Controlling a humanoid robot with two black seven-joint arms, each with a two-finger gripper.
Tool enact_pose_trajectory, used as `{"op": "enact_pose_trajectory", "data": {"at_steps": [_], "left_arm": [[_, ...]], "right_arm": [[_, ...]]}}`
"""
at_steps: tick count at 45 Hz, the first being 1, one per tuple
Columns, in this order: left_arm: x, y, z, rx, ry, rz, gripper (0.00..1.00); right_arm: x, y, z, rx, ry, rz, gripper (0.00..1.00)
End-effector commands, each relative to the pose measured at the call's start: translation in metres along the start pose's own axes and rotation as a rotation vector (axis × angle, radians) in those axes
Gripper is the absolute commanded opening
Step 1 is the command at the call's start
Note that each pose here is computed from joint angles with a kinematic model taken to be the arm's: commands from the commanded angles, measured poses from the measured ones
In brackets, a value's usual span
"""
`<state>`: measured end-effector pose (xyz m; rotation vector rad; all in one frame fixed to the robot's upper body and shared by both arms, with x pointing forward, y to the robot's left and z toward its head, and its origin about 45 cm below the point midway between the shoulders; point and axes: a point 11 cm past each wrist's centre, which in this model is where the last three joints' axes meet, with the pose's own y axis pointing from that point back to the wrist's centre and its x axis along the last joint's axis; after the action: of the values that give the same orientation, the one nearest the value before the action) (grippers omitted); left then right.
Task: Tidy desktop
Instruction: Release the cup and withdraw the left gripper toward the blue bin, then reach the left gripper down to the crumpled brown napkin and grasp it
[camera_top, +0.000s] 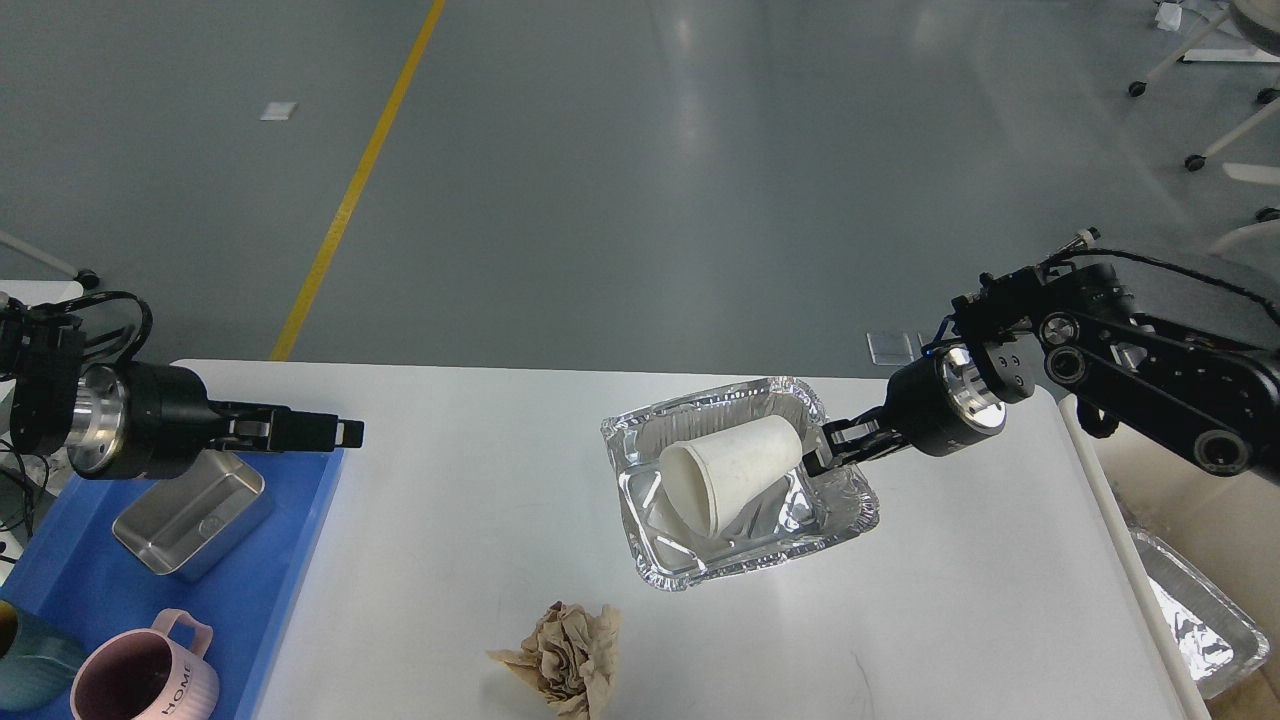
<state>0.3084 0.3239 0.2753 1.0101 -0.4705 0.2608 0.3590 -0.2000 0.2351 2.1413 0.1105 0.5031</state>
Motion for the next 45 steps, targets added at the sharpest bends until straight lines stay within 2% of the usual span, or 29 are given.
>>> {"op": "enact_pose_trajectory", "data": {"at_steps": [1,9,11,21,29,38,45], "left_arm": [[0.004,0.011,-0.006,-0.028,0.032,0.089,0.74],[0.002,0.02,-0.032,0.019,0.096,0.304,0.74],[-0.011,0.02,-0.045,0.044,0.131,0.338,0.75],[-0.034,0.037,-0.044,-0.021,0.105,0.264,0.77],[-0.07,0.053,-0.054,0.002,0.14,0.041,0.77],[-0.078,0.062,-0.054,0.025,0.166,-0.092,0.77],[-0.071,0.063,-0.049,0.018,0.155,-0.11,0.78]], "right_arm": [[-0.003,-0.002,0.002,0.0,-0.007,-0.005,0.0],[-0.005,-0.004,0.003,0.003,-0.013,-0.007,0.0],[-0.005,-0.004,0.004,0.001,-0.014,-0.006,0.0],[-0.005,-0.006,0.005,0.002,-0.019,-0.008,0.0],[-0.007,-0.007,0.006,0.002,-0.023,-0.012,0.0],[-0.009,-0.01,0.005,0.004,-0.023,-0.017,0.0],[-0.009,-0.01,0.005,0.004,-0.023,-0.017,0.0]]}}
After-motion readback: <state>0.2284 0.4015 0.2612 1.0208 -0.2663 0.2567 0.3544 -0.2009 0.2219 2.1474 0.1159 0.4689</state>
